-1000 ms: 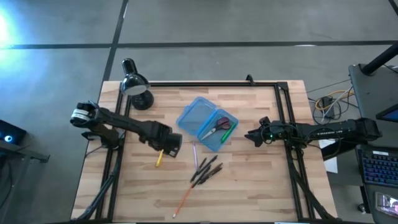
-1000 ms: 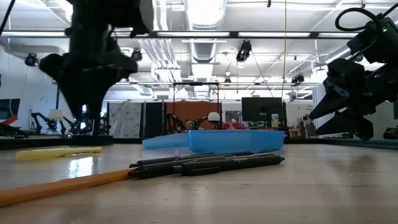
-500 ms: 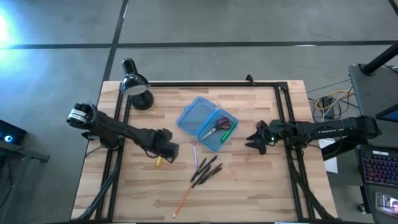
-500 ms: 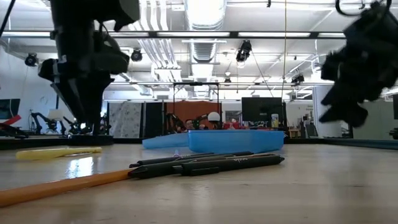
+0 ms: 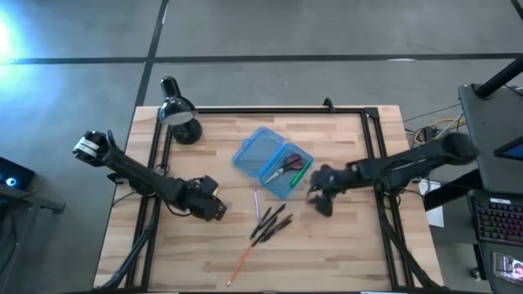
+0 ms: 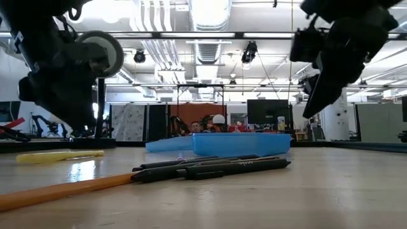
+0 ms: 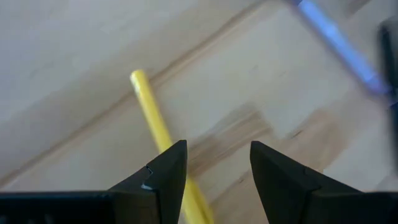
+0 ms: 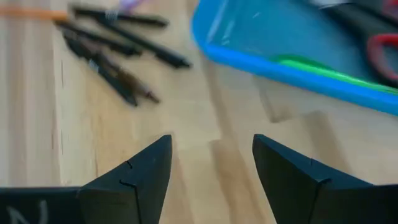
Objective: Pick & place school supplies into a supply box
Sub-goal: Put the black pen into the supply box
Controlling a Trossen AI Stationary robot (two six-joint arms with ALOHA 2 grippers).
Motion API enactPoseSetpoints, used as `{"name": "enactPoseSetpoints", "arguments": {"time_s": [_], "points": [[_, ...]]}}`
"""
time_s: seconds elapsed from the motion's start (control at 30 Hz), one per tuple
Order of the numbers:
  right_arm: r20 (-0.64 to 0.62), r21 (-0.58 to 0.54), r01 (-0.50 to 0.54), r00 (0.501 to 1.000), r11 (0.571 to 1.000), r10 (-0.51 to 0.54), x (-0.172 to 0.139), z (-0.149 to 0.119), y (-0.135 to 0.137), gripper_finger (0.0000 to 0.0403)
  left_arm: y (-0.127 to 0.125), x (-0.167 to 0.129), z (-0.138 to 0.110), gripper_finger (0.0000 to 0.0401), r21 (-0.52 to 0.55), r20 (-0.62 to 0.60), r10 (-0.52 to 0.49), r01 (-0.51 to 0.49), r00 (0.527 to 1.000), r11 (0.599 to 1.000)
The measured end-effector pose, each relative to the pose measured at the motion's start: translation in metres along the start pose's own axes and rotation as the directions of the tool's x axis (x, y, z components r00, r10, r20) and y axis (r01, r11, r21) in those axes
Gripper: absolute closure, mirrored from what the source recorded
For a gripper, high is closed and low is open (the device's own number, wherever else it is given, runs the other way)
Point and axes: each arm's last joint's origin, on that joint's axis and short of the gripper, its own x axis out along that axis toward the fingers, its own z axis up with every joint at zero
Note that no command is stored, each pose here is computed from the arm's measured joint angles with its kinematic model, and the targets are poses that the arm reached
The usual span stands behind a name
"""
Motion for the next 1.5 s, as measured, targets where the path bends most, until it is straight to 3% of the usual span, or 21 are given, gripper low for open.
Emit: {"name": "enactPoseSetpoints", "arguments": {"time_s": [0.27, 0.53, 0.93, 1.17, 1.5], "points": [[-0.125, -0.286, 0.01, 0.991, 0.958, -0.048, 0.039, 0.019, 0.06, 0.0189, 0.006, -0.008, 0.004, 0.0241, 0.085, 0.113, -0.059, 0.049, 0.992, 0.995], [-0.16, -0.506, -0.067, 0.987, 0.86, -0.018, 0.078, 0.039, 0.104, 0.0189, 0.009, -0.01, 0.005, 0.0241, 0.163, 0.148, -0.054, 0.029, 0.988, 0.986], [-0.243, -0.522, -0.137, 0.97, 0.842, 0.007, 0.119, 0.044, 0.117, 0.0202, 0.01, -0.009, 0.004, 0.0241, 0.208, 0.147, -0.051, 0.02, 0.988, 0.978], [-0.231, -0.514, -0.129, 0.973, 0.848, 0.009, 0.121, 0.049, 0.121, 0.0235, 0.01, -0.009, 0.004, 0.0241, 0.21, 0.146, -0.051, 0.019, 0.988, 0.978], [-0.261, -0.534, -0.127, 0.965, 0.836, -0.02, 0.125, 0.043, 0.117, 0.0251, 0.01, -0.009, 0.004, 0.0241, 0.216, 0.158, -0.047, 0.012, 0.986, 0.976]]}}
